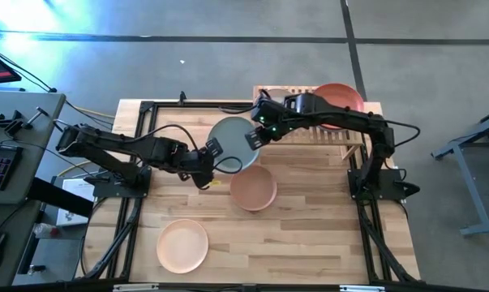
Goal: Place and stack plates onto a shelf
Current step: Stack the gray plate on top of the white plate on the shelf
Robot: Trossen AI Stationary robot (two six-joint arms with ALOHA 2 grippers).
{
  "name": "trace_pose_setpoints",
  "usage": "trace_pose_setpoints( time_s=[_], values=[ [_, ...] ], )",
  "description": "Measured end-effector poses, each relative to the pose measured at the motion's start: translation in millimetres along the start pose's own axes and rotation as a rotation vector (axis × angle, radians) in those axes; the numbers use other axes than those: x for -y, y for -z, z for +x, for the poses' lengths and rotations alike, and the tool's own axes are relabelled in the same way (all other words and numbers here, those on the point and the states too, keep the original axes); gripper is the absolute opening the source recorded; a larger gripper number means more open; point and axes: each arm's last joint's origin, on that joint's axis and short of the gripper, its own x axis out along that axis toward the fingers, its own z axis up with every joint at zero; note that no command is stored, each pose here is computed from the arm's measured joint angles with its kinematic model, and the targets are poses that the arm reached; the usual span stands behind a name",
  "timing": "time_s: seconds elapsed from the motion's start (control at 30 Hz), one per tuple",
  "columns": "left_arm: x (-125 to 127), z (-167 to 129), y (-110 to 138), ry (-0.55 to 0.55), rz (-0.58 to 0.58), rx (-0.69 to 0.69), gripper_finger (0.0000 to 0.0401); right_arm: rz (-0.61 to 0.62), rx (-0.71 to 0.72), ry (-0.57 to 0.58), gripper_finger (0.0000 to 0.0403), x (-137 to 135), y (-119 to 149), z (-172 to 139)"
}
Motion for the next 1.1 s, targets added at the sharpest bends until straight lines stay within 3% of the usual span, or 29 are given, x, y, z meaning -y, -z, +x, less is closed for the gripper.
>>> trace_pose_setpoints(
  time_s=[0.27,0.53,1.1],
  values=[
    [-2,0,-1,-0.017,-0.008,-0.001,0.0001,-0.002,-0.016,0.013,0.0097,-2,-1,10],
    [-2,0,-1,-0.02,-0.04,0.004,0.0009,0.009,-0.006,0.003,0.0008,-4,-2,13],
    [-3,0,-2,-0.023,-0.152,0.034,0.0017,0.096,-0.016,0.012,0.0001,-3,-1,13]
  ],
)
